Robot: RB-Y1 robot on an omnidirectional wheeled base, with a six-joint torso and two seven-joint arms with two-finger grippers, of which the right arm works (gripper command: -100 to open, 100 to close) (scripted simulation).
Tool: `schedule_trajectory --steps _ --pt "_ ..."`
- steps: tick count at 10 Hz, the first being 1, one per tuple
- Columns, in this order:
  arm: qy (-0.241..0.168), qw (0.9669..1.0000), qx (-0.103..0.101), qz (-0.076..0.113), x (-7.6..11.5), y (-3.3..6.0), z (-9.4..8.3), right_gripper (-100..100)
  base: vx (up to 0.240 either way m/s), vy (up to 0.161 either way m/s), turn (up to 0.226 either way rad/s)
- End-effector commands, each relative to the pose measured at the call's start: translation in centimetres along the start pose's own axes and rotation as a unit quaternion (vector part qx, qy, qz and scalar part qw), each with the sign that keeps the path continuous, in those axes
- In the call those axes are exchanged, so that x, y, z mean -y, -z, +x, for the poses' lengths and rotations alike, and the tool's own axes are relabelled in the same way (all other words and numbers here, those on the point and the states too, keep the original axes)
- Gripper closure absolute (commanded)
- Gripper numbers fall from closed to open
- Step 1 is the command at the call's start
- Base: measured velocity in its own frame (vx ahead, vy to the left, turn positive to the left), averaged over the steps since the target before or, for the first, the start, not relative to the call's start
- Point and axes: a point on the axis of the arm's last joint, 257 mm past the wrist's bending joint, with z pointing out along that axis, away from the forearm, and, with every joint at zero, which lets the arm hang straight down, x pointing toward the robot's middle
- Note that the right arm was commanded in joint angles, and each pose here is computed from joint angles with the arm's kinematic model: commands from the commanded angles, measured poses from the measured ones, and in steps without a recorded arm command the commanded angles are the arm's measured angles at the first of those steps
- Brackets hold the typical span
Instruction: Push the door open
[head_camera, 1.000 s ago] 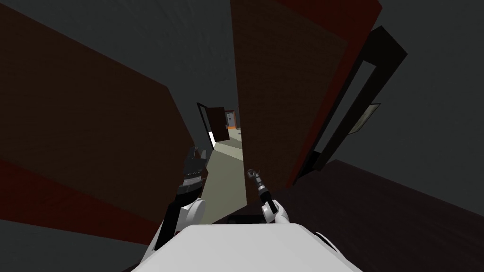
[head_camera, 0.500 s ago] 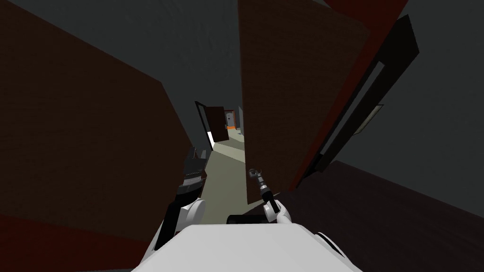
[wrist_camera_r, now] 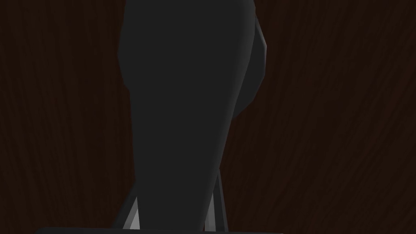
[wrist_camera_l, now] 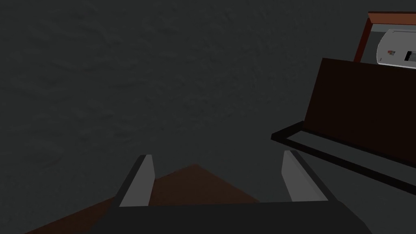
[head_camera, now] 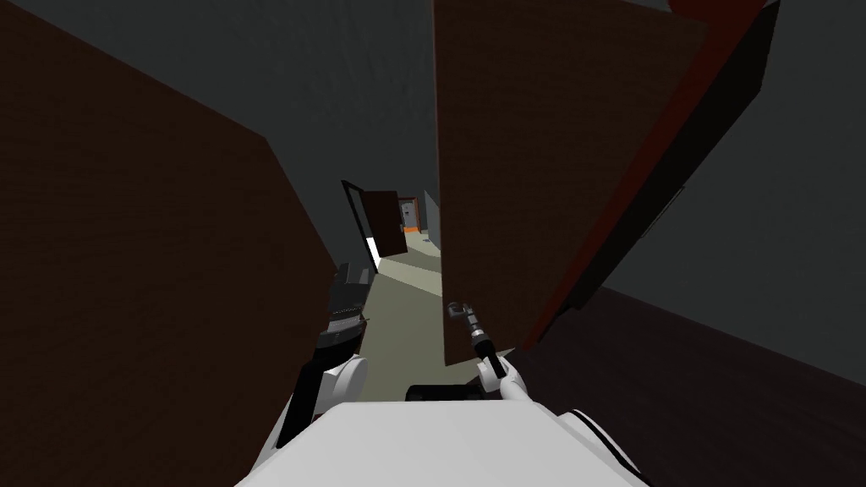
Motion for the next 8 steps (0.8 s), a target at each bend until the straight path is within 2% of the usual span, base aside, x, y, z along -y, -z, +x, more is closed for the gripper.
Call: schedule_trajectory --steps 1,2,4,5,6,8 --pt "0.005 0.9999 0.012 -0.004 -0.5 -0.11 -1.6 100 0.117 0.099 -0.018" --pt "0.005 0.9996 0.026 -0.005 -0.6 -0.11 -2.8 100 0.131 0.111 -0.051" --pt "0.005 0.9995 0.03 -0.003 -0.5 -0.06 -3.2 100 0.134 0.097 -0.049" --pt "0.005 0.9995 0.03 -0.002 -0.4 0.0 -3.2 100 0.035 0.009 0.012" --pt "0.003 0.9988 0.048 -0.004 -0.6 -0.04 -4.5 100 0.133 0.099 -0.066" --pt "0.0 0.9982 0.06 -0.004 -0.6 0.02 -5.3 100 0.161 0.151 -0.087"
